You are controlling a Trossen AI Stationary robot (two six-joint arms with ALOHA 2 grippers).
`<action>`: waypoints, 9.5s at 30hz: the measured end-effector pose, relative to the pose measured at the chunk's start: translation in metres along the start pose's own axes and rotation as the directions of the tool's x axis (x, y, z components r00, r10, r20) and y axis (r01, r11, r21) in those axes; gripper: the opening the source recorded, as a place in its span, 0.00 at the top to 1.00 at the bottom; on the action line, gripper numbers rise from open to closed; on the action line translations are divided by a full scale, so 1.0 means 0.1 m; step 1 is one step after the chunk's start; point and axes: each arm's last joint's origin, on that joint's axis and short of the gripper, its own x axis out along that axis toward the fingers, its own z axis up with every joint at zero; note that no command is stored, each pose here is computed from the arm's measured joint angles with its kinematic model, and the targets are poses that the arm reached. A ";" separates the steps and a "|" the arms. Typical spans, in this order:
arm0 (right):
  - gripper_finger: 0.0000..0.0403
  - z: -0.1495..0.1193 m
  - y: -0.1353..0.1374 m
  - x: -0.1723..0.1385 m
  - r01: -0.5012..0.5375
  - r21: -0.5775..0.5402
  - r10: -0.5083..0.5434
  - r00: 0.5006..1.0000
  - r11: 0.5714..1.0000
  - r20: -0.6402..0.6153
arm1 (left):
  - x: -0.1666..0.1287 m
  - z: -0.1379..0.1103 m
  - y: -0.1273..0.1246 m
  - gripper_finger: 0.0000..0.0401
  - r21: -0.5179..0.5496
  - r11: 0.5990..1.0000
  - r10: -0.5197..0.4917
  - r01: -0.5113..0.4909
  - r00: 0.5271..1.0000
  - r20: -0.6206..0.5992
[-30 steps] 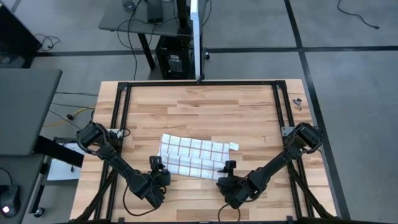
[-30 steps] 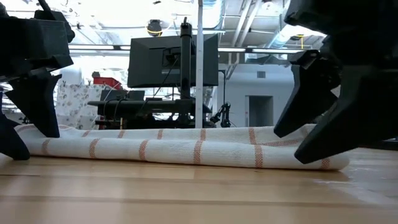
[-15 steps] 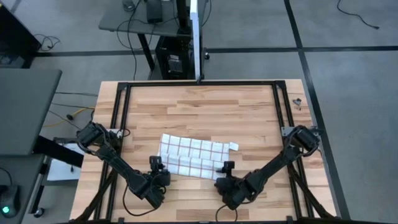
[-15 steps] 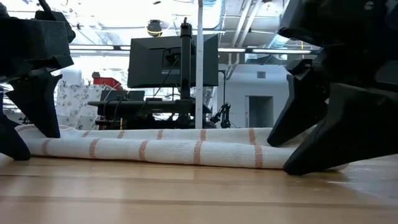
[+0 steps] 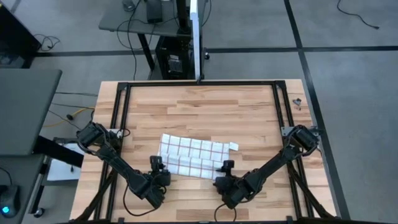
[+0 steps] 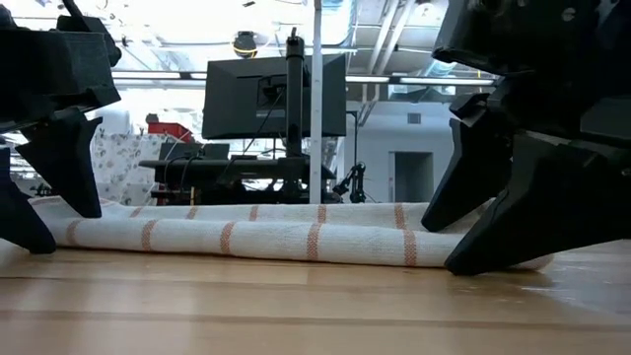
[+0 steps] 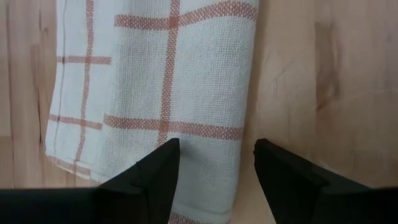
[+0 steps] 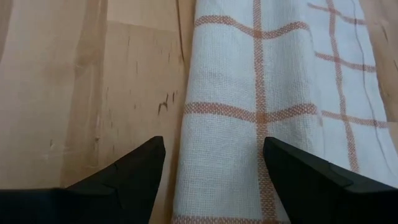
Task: Roll towel
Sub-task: Roll the white towel, then return to Home Position
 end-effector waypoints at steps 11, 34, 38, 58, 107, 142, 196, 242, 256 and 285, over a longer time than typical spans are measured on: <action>0.87 0.02 -0.10 0.10 -0.027 0.184 0.039 0.997 0.983 -0.063 | 0.06 -0.07 0.00 0.90 -0.099 0.995 -0.023 0.021 1.000 -0.021; 1.00 0.31 0.08 -0.34 -0.614 0.452 0.688 0.726 0.647 0.002 | -0.42 0.18 0.06 1.00 -0.447 0.665 -0.676 0.599 0.736 -0.020; 1.00 0.39 -0.03 -0.48 -0.646 0.458 0.709 0.703 0.611 0.047 | -0.49 0.24 0.24 1.00 -0.453 0.604 -0.737 0.656 0.676 -0.005; 1.00 -0.18 -0.43 -0.21 -0.564 0.731 0.671 0.714 0.383 0.200 | 0.05 0.34 0.79 1.00 -0.312 0.730 -0.661 0.608 0.745 -0.093; 0.71 0.03 -0.63 -0.56 -0.719 0.576 0.680 0.646 0.390 0.347 | -0.45 0.61 0.72 0.80 -0.229 0.858 -0.494 0.459 0.860 -0.127; 0.73 -0.15 -0.70 -0.30 -0.574 0.672 0.697 0.708 0.468 0.119 | -0.01 0.50 0.78 0.94 -0.163 0.761 -0.649 0.628 0.747 -0.148; 0.56 0.05 -0.75 -0.42 -0.581 0.752 0.538 0.760 0.312 0.365 | 0.04 0.66 1.21 0.76 -0.019 0.742 -0.669 0.670 0.743 0.022; 0.78 0.03 -2.48 -0.92 -0.609 0.534 0.505 0.790 0.587 0.346 | -0.52 0.42 2.39 0.86 -0.341 0.767 -0.434 0.544 0.831 0.348; 0.89 -0.81 -2.47 -1.76 -0.541 0.335 0.050 0.576 0.771 0.816 | -1.31 -0.67 2.71 0.95 -0.543 0.621 -0.070 0.565 0.730 0.680; 0.89 -1.61 -2.25 -0.88 -0.320 0.270 0.009 0.659 0.908 0.752 | -1.13 -0.64 2.60 0.94 -0.595 0.573 -0.122 0.563 0.777 0.618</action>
